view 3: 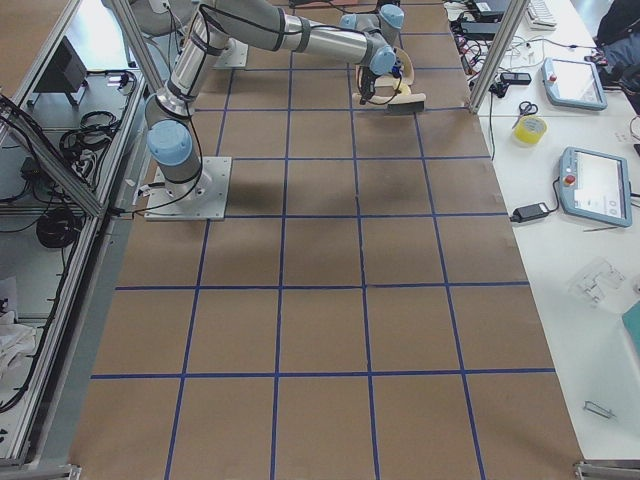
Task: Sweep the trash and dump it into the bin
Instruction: 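Sweep the cream ring into the dustpan with the right-held brush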
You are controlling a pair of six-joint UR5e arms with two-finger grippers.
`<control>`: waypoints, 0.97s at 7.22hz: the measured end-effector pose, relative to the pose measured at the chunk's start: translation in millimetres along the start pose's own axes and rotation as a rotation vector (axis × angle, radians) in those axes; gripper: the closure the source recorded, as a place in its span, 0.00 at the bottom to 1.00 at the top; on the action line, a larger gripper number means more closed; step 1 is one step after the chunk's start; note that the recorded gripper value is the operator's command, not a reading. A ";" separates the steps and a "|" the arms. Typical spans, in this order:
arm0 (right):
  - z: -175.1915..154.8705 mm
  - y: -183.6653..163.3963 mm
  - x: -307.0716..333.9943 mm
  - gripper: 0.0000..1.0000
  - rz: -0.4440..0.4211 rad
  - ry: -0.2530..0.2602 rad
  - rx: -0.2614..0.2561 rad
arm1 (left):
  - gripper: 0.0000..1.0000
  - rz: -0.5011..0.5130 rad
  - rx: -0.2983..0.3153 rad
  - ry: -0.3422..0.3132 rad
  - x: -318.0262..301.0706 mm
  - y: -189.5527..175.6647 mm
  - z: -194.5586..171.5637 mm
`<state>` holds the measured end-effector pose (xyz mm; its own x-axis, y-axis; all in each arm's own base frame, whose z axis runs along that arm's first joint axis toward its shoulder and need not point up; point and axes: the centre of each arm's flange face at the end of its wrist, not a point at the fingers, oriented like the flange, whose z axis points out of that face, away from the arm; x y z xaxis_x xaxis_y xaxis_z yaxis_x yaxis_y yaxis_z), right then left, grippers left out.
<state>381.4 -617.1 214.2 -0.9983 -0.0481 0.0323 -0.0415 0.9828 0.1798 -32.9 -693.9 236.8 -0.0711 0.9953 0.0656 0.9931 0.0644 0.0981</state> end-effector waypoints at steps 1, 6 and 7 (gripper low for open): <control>0.7 4.9 -9.7 1.00 -0.003 -0.012 -0.004 | 0.95 0.000 0.001 0.000 0.1 -0.1 0.2; -5.4 41.3 -81.4 1.00 0.027 -0.101 0.026 | 0.95 0.000 0.004 0.002 0.6 -0.5 1.2; -7.4 48.2 -94.3 1.00 0.037 -0.120 0.039 | 0.95 0.000 0.004 0.002 0.6 -0.5 1.2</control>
<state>473.9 -566.6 227.0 -0.9968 0.0078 -0.0802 -0.0037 0.9898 0.1421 -33.3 -693.2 235.6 -0.0711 0.9951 0.0680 0.9935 0.0645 0.0943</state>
